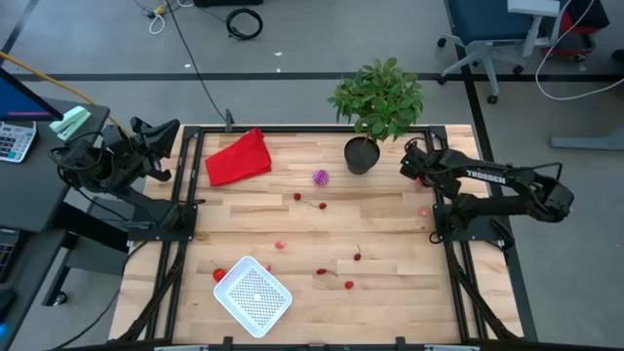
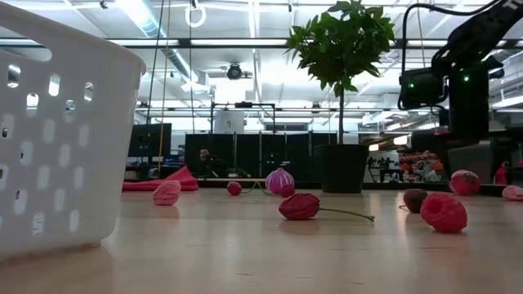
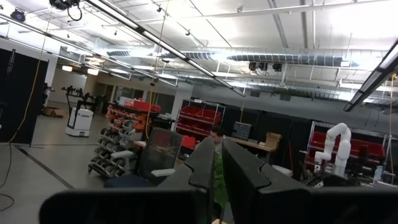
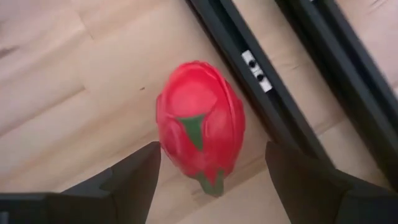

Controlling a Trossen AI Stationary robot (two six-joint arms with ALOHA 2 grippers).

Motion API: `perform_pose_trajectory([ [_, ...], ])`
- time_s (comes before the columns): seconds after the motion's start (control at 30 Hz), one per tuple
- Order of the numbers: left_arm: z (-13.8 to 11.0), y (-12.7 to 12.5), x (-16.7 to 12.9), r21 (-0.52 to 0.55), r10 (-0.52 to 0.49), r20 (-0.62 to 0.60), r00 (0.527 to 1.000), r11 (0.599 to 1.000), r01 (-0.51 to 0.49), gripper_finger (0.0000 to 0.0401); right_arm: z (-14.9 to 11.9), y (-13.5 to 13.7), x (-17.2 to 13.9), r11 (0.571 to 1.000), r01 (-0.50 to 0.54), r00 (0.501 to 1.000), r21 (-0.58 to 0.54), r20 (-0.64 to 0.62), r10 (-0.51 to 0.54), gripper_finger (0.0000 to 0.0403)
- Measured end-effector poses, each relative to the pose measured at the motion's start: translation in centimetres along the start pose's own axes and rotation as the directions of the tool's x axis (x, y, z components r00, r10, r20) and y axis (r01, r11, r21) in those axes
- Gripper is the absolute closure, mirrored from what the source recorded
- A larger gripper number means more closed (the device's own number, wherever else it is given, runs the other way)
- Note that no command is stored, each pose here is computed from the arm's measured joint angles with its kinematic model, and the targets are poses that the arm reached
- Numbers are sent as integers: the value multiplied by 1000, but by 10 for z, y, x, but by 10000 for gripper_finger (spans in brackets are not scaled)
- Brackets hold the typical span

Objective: Pick and placing Produce into tupperware
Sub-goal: Put the dragon fruit in the basket

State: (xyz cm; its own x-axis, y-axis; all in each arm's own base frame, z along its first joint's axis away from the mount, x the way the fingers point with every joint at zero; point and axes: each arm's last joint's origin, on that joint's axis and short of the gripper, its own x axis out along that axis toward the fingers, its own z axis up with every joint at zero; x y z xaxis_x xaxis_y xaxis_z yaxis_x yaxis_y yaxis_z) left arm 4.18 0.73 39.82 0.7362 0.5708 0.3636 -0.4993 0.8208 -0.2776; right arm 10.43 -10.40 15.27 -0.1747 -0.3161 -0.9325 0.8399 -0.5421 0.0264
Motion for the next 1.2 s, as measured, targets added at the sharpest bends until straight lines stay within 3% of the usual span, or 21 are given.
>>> perform_pose_trajectory([
  [0.47, 0, 0, 0, 2, 0, 0, 1000, 1000, 0, 363, 3, 8, 18, 998, 61, 997, 7, 38, -61, 105],
  [0.8, 0, 0, 0, 3, 0, 0, 1000, 1000, 0, 368, 0, 29, 33, 999, -23, 1000, -28, -9, 23, 118],
  [1.2, 0, 0, 0, 2, 0, 0, 1000, 1000, 0, 365, 1, 30, 32, 999, -45, 999, -26, 1, 45, 153],
])
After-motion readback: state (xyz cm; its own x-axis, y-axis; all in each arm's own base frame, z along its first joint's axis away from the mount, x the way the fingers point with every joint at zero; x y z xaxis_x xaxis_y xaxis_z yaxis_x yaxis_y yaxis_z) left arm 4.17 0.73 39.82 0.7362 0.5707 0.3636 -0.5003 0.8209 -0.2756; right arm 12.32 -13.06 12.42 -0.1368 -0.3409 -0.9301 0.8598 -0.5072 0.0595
